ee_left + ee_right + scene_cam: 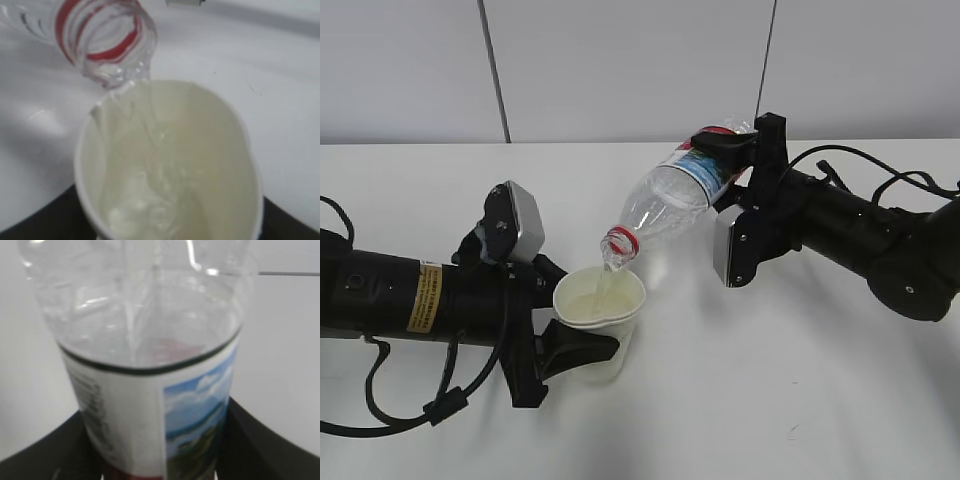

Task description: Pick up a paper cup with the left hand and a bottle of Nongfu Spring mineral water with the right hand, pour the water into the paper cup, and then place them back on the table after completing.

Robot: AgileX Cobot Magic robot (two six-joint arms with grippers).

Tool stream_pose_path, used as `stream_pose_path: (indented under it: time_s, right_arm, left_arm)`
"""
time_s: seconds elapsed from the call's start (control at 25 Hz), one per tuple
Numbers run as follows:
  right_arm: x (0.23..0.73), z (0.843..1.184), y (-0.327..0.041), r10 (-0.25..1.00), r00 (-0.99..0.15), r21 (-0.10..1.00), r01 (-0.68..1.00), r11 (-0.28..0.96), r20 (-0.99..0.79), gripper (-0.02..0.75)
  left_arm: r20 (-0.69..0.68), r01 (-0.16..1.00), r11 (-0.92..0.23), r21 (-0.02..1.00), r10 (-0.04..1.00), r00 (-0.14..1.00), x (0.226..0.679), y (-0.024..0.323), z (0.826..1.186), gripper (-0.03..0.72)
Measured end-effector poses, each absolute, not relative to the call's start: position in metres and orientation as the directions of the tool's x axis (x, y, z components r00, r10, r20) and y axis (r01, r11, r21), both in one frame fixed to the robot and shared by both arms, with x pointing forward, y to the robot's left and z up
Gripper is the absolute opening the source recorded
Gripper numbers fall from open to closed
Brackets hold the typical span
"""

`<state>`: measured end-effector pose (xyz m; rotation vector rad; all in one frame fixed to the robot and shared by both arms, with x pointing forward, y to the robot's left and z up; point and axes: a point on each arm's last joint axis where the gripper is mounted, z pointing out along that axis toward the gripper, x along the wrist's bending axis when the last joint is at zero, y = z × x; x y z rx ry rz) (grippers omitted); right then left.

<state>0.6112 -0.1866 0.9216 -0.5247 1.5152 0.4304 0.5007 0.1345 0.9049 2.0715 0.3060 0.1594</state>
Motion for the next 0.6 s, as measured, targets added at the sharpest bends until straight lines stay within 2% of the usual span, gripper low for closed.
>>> stream_pose_path:
  time_s: [0.16,0.28,0.4,0.6]
  right_arm:
    - [0.6115,0.9222,-0.1861,-0.057,0.023,-0.06,-0.576,0.815,-0.998,0.419]
    - [0.6111,0.922,-0.1856,-0.017,-0.007,-0.01,-0.583,0.813,-1.0,0.419]
    - [0.6109,0.922,-0.1853,0.111,-0.099,0.148,-0.577,0.803,-0.989,0.419]
    - [0.6095,0.9209,-0.1854,0.427,-0.328,0.538,-0.487,0.688,-0.843,0.419]
  left_arm:
    - [-0.019,0.162,-0.463,0.871,0.299,0.954,0.502,0.1346,0.9054,0.421]
    - [-0.021,0.168,-0.459,0.872,0.308,0.951,0.5026,0.1347,0.9056,0.421]
    - [-0.022,0.169,-0.458,0.873,0.309,0.951,0.5027,0.1347,0.9056,0.421]
    - [-0.017,0.171,-0.443,0.88,0.332,0.943,0.5078,0.1337,0.909,0.42]
